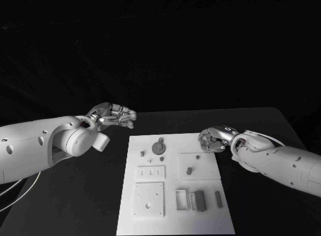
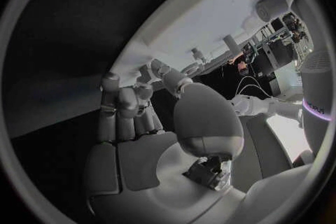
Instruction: Assemble the parts on the task board
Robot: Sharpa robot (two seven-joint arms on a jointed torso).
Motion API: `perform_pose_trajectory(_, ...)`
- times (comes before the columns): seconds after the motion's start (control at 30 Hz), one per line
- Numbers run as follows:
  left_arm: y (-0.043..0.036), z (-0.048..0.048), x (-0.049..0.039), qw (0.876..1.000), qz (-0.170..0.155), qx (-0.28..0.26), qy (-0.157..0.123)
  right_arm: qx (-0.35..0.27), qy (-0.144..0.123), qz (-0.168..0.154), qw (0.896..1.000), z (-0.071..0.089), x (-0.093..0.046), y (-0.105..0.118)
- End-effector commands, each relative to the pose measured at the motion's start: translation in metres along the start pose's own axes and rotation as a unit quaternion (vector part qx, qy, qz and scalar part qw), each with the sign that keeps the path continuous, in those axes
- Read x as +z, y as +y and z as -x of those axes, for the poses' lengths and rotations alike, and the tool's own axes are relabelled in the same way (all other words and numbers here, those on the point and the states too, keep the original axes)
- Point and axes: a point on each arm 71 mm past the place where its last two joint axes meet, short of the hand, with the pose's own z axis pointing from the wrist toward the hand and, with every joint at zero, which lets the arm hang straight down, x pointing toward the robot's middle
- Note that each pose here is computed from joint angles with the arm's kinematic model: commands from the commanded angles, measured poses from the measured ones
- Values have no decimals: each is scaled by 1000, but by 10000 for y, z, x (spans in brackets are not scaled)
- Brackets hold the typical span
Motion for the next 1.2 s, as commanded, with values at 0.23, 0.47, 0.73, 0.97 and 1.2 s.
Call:
perform_pose_trajectory(0.23, -21, -18, -6, 1000, -6, 0, 5, -8, 12, -1, 1000, -22, 10, -2)
perform_pose_trajectory(0.47, -20, -17, -8, 1000, -5, 0, 5, -9, 11, -1, 1000, -22, 14, 1)
perform_pose_trajectory(0.73, -20, -16, -9, 1000, -5, 0, 5, -11, 11, -3, 1000, -21, 13, -9)
perform_pose_trajectory(0.97, -20, -15, -14, 1000, -5, 0, 6, -14, 5, -3, 1000, -12, 12, -11)
perform_pose_trajectory(1.2, -19, -13, -17, 1000, -5, 0, 6, -19, 5, -2, 1000, -13, 13, -6)
